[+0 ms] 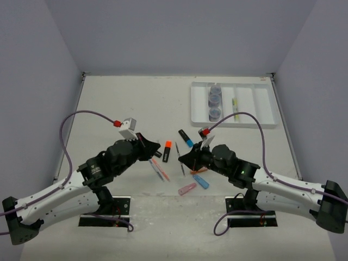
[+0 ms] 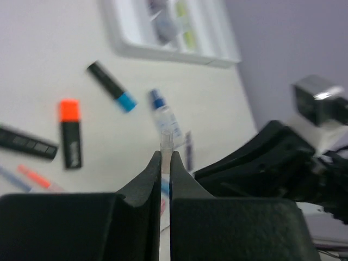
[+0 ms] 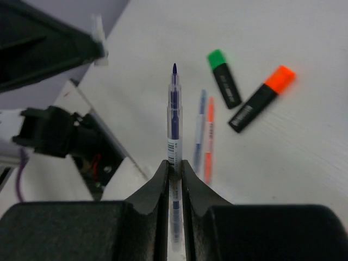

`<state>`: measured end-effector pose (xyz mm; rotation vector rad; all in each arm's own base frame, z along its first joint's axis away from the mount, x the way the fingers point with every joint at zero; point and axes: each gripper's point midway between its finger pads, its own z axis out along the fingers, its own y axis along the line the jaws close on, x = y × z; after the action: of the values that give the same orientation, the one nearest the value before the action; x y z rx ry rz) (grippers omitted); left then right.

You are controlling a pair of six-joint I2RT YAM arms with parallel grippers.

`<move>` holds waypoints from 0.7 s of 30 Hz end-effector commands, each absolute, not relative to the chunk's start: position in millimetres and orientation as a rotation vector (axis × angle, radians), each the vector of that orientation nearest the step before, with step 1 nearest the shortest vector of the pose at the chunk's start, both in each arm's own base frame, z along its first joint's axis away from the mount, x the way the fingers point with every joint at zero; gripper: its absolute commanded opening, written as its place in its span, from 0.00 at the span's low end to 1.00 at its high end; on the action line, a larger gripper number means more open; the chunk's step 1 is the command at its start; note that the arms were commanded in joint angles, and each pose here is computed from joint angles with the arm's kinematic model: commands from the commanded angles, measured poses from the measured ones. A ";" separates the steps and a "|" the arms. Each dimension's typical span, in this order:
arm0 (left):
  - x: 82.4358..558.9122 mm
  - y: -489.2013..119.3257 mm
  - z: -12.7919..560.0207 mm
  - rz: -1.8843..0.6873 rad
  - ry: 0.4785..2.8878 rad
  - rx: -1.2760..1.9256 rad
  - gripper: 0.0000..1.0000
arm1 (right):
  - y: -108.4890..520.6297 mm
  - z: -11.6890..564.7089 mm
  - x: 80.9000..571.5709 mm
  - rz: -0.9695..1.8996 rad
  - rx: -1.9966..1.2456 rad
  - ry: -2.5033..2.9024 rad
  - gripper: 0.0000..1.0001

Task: Sort the stationery into containers
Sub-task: Close the pen cap on the pen.

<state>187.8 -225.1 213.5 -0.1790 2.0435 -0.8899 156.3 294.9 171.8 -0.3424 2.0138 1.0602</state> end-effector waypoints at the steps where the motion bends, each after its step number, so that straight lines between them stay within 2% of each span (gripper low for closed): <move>1: 175.2 -247.1 321.8 -1.153 1.510 0.151 0.00 | 331.1 248.1 115.1 1.453 -0.542 1.661 0.00; 4: 153.2 -253.0 352.5 -1.268 1.349 0.261 0.00 | 340.4 263.1 102.0 1.484 -0.556 1.609 0.00; 7: 146.8 -255.1 358.4 -1.305 1.304 0.288 0.00 | 345.8 278.5 100.7 1.439 -0.506 1.573 0.00; 11: 146.7 -251.9 353.6 -1.312 1.306 0.265 0.00 | 340.3 286.8 111.0 1.365 -0.393 1.547 0.00; 21: 151.7 -243.6 347.1 -1.286 1.344 0.207 0.00 | 341.1 287.5 110.0 1.313 -0.411 1.561 0.00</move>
<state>150.3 -247.5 339.9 0.2145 1.3842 -1.3006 102.7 343.4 258.0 -0.4619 1.6436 1.3288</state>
